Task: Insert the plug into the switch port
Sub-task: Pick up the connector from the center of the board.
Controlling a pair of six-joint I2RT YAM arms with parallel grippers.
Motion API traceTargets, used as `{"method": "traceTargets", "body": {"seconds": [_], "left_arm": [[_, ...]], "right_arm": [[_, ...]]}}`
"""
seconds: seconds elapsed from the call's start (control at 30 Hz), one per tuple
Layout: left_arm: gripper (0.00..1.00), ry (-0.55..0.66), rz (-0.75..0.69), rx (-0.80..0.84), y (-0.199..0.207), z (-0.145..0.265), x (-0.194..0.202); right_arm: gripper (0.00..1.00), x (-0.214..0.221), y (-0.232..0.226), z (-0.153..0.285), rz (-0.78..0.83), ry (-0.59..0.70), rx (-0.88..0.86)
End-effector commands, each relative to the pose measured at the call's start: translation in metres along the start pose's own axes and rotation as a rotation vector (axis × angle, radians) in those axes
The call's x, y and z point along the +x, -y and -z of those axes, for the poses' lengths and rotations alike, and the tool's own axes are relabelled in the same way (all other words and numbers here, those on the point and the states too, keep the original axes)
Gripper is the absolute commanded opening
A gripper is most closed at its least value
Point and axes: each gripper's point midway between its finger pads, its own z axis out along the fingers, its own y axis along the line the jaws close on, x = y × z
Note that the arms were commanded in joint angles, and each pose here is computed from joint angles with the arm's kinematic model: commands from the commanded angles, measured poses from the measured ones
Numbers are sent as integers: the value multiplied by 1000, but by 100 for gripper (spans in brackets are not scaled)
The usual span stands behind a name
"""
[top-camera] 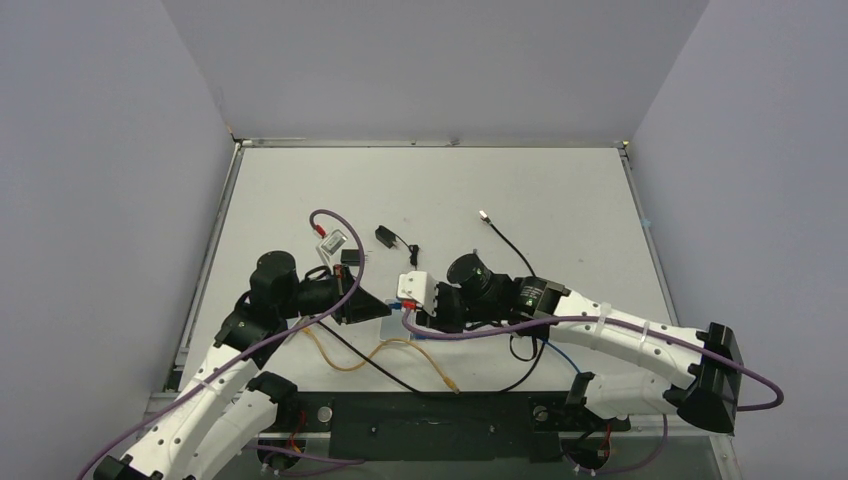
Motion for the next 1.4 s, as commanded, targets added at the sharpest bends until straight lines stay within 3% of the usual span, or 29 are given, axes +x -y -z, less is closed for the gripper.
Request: {"method": "traceTargets", "body": {"seconds": [0.0, 0.4, 1.13, 1.37], "left_arm": [[0, 17, -3, 42, 6, -1, -4], [0, -8, 101, 48, 0, -4, 6], [0, -19, 148, 60, -1, -4, 10], [0, -22, 148, 67, 0, -4, 10]], "right_arm": [[28, -28, 9, 13, 116, 105, 85], [33, -58, 11, 25, 307, 259, 198], [28, -70, -4, 0, 322, 296, 112], [21, -67, -7, -3, 320, 288, 105]]}}
